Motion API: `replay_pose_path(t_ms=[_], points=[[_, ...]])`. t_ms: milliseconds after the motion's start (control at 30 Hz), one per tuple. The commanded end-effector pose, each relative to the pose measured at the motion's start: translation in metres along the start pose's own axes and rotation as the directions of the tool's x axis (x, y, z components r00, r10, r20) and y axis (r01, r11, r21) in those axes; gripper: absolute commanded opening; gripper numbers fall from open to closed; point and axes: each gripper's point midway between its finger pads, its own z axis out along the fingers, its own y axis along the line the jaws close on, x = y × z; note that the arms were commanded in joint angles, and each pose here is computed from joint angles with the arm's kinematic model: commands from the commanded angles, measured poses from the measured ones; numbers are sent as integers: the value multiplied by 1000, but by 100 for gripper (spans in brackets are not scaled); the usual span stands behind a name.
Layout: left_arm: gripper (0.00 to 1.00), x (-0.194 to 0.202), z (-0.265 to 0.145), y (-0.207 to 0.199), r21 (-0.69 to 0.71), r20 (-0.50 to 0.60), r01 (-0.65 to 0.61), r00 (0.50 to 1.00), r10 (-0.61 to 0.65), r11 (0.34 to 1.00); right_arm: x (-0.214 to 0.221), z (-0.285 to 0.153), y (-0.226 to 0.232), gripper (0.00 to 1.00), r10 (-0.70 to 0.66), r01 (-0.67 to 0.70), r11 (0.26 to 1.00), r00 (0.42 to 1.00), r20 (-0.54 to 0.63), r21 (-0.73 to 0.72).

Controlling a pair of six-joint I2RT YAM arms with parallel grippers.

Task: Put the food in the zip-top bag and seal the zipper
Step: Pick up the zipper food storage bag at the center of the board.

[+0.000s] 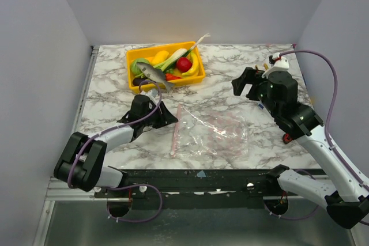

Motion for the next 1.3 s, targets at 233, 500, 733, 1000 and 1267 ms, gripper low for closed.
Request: replay_pose_path(t_ms=[233, 500, 733, 1000, 1267], points=[[32, -1, 28, -3, 61, -8, -40, 999, 40, 997, 7, 3, 12, 100, 15, -17, 997, 1000, -20, -72], [29, 4, 39, -1, 62, -33, -28, 999, 30, 998, 13, 6, 13, 100, 17, -19, 997, 999, -33, -73], [13, 5, 42, -8, 79, -42, -33, 998, 37, 996, 27, 14, 16, 100, 11, -19, 996, 996, -85, -86], [0, -21, 3, -49, 114, 49, -69, 997, 64, 991, 73, 40, 17, 100, 51, -51, 999, 964, -261, 7], [0, -37, -48, -106, 201, 94, -144, 987, 127, 969, 80, 49, 65, 99, 154, -142, 988, 958, -240, 66]])
